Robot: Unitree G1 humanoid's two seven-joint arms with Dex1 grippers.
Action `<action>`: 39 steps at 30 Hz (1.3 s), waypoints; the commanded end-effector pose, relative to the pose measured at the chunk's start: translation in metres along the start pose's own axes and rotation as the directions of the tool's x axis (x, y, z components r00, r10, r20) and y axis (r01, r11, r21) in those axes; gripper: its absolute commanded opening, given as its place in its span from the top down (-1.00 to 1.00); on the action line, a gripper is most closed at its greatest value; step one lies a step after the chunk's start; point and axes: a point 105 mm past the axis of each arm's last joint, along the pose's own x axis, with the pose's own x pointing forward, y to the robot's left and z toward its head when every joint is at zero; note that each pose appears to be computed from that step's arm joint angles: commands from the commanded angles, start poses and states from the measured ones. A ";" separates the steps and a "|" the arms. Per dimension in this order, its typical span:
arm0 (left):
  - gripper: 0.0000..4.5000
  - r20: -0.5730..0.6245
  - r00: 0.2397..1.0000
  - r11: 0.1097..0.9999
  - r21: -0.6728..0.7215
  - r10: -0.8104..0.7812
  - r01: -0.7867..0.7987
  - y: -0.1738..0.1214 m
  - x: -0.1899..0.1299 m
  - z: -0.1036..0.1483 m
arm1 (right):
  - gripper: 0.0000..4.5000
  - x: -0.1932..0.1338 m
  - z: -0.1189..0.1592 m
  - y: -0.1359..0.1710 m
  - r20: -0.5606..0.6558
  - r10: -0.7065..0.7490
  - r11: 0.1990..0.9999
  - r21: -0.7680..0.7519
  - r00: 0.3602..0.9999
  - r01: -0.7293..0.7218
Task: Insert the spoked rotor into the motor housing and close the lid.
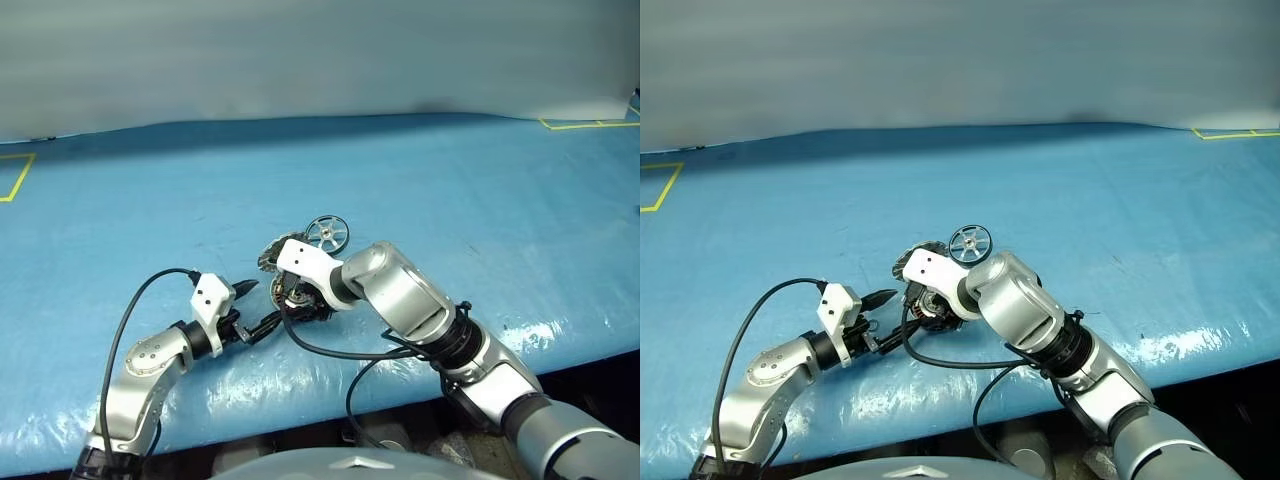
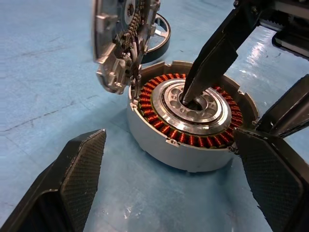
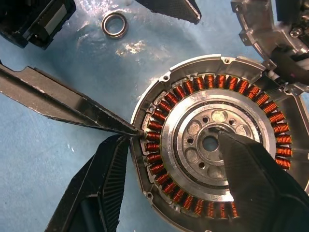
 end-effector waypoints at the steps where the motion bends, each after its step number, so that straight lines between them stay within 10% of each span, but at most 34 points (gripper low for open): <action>1: -1.00 0.003 0.999 0.999 -0.003 -0.045 0.045 -0.010 0.004 -0.001 | -0.35 -0.013 0.017 -0.012 0.057 -0.071 0.997 0.019 0.996 0.070; 19: -1.00 0.000 0.998 0.998 -0.012 -0.067 0.067 -0.011 -0.004 0.000 | -0.35 -0.042 0.019 -0.005 0.173 -0.047 0.992 0.123 0.984 0.026; 29: -1.00 0.063 0.998 0.995 0.092 0.024 -0.030 0.004 -0.019 0.023 | -0.35 -0.084 -0.019 -0.006 0.691 -0.198 0.979 0.109 0.695 0.171; 39: -1.00 0.049 0.997 0.997 0.054 0.058 -0.060 0.015 -0.019 0.013 | -0.35 -0.069 -0.055 0.031 0.688 -0.048 0.987 0.143 0.724 -0.071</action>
